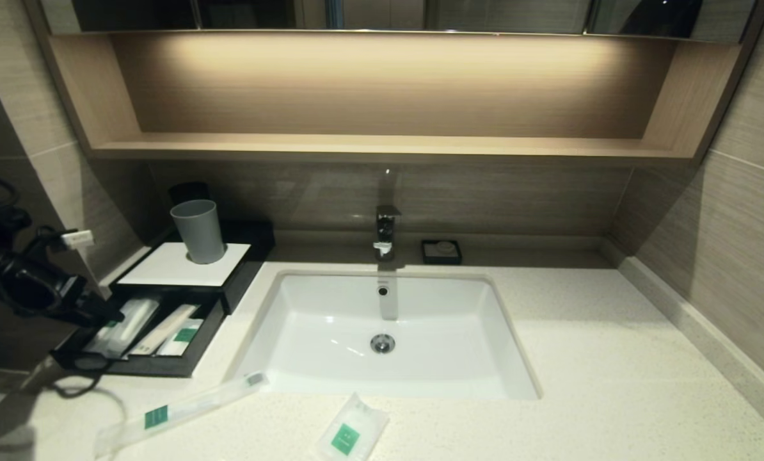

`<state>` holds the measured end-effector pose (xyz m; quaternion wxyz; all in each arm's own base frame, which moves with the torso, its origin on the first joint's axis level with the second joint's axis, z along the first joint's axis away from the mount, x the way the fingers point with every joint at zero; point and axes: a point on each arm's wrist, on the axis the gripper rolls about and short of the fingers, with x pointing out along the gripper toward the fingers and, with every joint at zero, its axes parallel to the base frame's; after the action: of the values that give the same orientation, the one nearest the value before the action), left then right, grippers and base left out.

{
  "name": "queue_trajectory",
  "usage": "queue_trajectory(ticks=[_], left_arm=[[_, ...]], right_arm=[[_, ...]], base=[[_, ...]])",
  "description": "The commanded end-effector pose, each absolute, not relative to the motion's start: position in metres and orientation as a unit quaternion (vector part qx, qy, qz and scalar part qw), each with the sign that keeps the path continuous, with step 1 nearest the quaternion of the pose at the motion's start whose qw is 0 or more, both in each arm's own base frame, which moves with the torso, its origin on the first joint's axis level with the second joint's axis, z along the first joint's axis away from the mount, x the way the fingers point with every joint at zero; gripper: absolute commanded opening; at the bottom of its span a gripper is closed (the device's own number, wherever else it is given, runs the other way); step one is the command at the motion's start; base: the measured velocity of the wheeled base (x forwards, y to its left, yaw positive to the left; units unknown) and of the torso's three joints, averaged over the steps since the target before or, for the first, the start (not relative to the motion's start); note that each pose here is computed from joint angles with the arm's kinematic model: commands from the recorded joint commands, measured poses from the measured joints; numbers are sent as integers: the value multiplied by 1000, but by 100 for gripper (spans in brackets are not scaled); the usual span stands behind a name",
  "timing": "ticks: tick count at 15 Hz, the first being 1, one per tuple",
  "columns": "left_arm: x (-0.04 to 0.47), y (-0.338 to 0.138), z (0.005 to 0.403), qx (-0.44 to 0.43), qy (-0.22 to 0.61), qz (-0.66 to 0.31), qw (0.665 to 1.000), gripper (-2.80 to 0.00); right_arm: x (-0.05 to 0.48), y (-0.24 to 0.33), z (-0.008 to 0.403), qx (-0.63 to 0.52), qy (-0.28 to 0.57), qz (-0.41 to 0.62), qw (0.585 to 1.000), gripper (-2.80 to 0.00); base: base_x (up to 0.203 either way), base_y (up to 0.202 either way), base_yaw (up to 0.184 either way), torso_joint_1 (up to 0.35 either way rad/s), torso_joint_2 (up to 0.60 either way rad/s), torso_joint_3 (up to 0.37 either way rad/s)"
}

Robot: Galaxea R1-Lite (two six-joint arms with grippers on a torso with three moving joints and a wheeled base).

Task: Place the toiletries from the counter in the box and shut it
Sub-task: Place the bathroom toiletry into the drawer, then pick up the bathroom toiletry

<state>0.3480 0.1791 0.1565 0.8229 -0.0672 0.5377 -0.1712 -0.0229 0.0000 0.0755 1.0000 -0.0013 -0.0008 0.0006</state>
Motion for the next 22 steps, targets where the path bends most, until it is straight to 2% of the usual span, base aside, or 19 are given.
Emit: queue_trajectory(ticks=[1, 7, 8, 15, 19, 22], left_arm=[[343, 164, 179, -63, 521, -179, 833, 0], [315, 130, 233, -55, 480, -208, 850, 0], [310, 125, 241, -48, 474, -210, 854, -280], [286, 69, 272, 1, 465, -272, 842, -280], [277, 49, 269, 93, 444, -346, 821, -280], [274, 48, 260, 126, 444, -372, 805, -280]], right_arm=[[-23, 0, 75, -2, 1, 1, 1000, -280], [-23, 0, 75, -2, 0, 1, 1000, -280], [-23, 0, 75, -2, 0, 1, 1000, -280], [-23, 0, 75, -2, 1, 1, 1000, -280], [-23, 0, 75, -2, 0, 1, 1000, -280], [-23, 0, 75, -2, 1, 1, 1000, -280]], base=[[0, 0, 0, 0, 0, 0], [0, 0, 0, 0, 0, 0], [0, 0, 0, 0, 0, 0], [0, 0, 0, 0, 0, 0], [0, 0, 0, 0, 0, 0], [0, 0, 0, 0, 0, 0]])
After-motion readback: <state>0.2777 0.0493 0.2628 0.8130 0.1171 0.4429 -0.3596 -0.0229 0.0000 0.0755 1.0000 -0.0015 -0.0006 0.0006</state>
